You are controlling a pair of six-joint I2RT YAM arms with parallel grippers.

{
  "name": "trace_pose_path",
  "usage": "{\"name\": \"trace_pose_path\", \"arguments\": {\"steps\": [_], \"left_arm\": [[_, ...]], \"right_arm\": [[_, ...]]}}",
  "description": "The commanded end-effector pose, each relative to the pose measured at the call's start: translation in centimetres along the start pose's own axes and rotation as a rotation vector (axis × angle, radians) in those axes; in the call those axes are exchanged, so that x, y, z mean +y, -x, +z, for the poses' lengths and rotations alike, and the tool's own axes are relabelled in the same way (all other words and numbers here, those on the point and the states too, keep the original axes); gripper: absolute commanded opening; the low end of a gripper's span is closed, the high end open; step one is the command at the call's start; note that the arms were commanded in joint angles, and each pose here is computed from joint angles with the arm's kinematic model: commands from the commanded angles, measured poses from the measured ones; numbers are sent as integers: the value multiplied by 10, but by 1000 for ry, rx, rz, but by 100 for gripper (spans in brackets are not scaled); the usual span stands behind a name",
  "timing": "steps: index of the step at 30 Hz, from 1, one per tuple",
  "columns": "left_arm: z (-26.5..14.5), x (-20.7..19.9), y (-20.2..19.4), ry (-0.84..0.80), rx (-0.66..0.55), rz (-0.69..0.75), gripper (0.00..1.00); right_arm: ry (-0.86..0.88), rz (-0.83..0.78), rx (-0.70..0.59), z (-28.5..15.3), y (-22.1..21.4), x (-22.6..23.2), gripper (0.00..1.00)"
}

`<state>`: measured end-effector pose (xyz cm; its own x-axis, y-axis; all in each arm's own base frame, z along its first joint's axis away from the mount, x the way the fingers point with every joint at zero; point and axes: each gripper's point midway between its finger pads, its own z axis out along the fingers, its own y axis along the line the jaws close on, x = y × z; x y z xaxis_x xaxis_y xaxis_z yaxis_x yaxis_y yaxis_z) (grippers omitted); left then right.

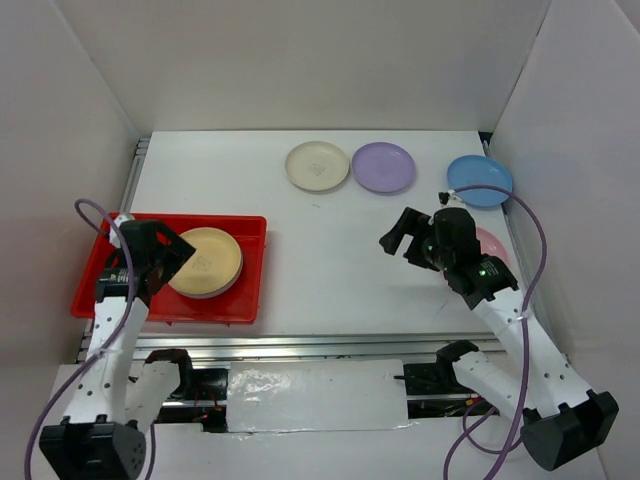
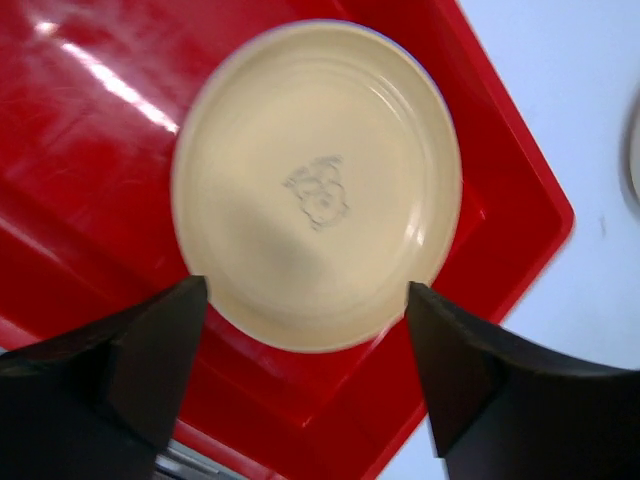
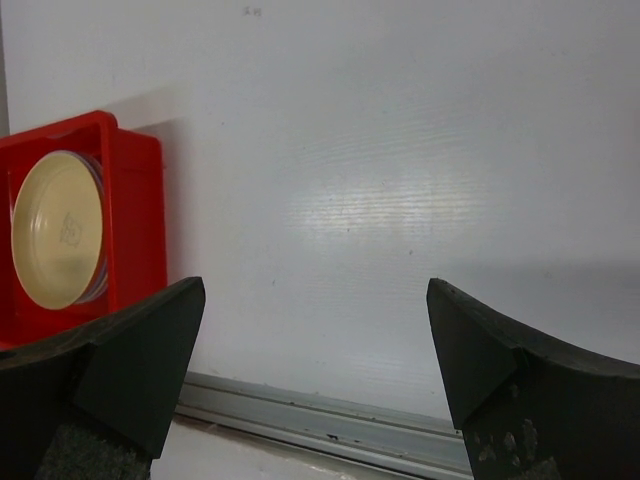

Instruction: Place the plates into the plastic bin on the countertop

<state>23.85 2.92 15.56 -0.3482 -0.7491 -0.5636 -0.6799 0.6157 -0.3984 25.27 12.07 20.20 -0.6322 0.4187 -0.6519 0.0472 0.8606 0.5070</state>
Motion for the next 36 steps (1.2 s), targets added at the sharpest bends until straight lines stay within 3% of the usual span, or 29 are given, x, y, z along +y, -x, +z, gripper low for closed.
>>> {"name": "trace_pose_path", "arguments": {"steps": [1, 3, 4, 6, 7, 12, 16, 19, 24, 28, 32, 36], "left_arm": [[-27, -63, -7, -247, -2, 143, 99], [-35, -95, -27, -331, 41, 219, 99], [-27, -103, -45, -294, 85, 276, 99], [-39, -127, -79, -252, 71, 425, 99], [-59, -149, -97, -311, 72, 484, 99], [-69, -195, -163, -417, 167, 605, 99], [-84, -224, -209, -496, 241, 704, 99], [-81, -231, -235, -498, 279, 772, 99], [-78, -219, -258, -504, 307, 807, 99], [-80, -209, -250, -507, 295, 798, 99], [-81, -205, -244, -520, 294, 800, 99], [-86, -225, -253, -603, 314, 801, 99]], "right_arm": [[-47, 44, -129, -9, 30, -3, 100], [-111, 87, -177, -12, 41, -20, 100], [-147, 104, -192, -12, 43, -30, 100], [-242, 147, -197, -5, 48, -59, 100], [-274, 161, -181, 0, 46, -69, 100], [-439, 260, -124, 28, 45, -124, 100], [-548, 402, -219, 21, 56, -169, 100], [-561, 419, -243, 21, 59, -184, 100], [-527, 359, -63, 52, 44, -186, 100], [-545, 332, 15, 73, 31, -185, 100], [-593, 336, -16, 69, 24, -181, 100], [-576, 391, -162, 44, 34, -173, 100]]}}
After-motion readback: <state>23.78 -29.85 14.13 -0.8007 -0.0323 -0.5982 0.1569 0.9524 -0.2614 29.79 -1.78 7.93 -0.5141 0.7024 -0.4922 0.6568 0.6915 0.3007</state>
